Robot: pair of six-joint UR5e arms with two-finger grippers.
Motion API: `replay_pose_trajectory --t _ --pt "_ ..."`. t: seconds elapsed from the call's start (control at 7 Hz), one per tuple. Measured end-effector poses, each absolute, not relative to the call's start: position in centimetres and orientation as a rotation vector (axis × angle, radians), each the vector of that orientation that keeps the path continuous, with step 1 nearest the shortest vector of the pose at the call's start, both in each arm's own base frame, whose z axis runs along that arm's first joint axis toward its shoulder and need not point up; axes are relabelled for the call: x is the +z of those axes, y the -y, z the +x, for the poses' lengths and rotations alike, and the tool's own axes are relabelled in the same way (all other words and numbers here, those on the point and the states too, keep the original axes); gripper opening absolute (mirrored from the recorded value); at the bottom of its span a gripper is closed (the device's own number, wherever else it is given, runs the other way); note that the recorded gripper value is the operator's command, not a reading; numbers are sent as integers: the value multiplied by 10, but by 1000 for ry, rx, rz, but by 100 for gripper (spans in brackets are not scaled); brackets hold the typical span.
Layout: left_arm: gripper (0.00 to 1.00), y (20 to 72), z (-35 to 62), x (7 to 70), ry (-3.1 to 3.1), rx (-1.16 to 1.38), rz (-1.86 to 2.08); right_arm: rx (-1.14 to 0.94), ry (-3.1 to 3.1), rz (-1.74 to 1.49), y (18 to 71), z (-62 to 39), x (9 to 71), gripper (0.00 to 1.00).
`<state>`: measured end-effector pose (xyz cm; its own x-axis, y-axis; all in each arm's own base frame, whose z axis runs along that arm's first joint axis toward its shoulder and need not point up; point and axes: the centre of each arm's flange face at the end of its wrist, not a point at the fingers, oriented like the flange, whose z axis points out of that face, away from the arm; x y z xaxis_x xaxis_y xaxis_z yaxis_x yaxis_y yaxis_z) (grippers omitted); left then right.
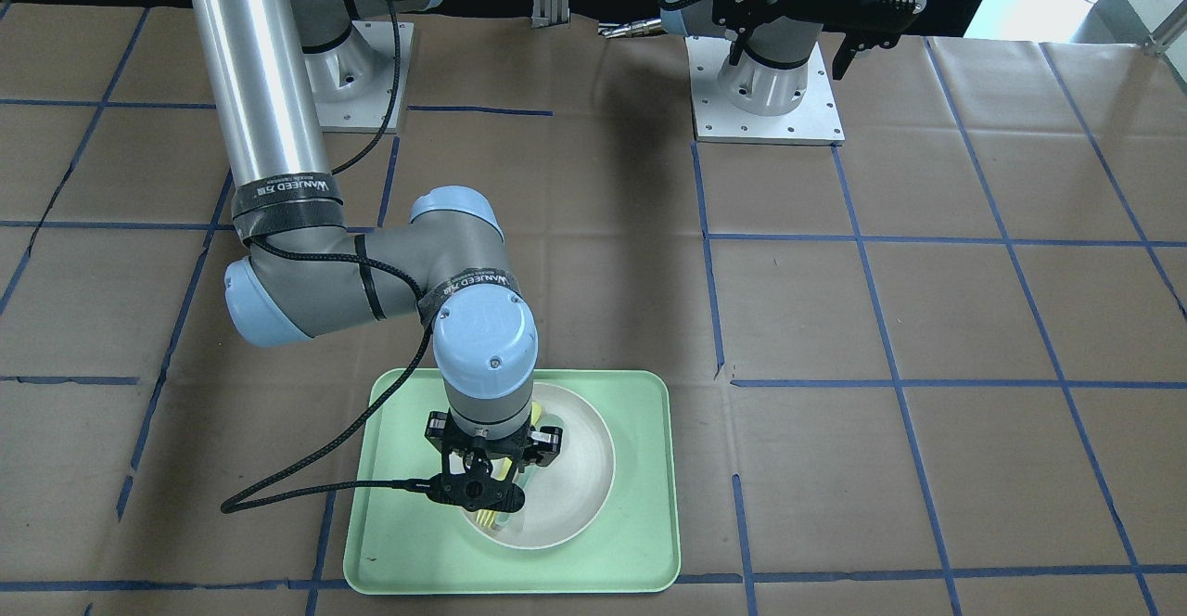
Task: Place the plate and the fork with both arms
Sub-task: 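Move the right gripper over the plate above the yellow fork, then lower the right gripper and grasp the yellow fork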
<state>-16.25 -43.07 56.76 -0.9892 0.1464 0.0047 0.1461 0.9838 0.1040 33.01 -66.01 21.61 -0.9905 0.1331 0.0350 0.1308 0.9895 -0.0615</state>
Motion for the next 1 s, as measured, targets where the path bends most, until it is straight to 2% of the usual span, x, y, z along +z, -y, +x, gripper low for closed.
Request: replay_pose_trajectory --t 1.0 --pt "100 432 -162 568 -3128 156 226 70 3092 -216 664 332 191 53"
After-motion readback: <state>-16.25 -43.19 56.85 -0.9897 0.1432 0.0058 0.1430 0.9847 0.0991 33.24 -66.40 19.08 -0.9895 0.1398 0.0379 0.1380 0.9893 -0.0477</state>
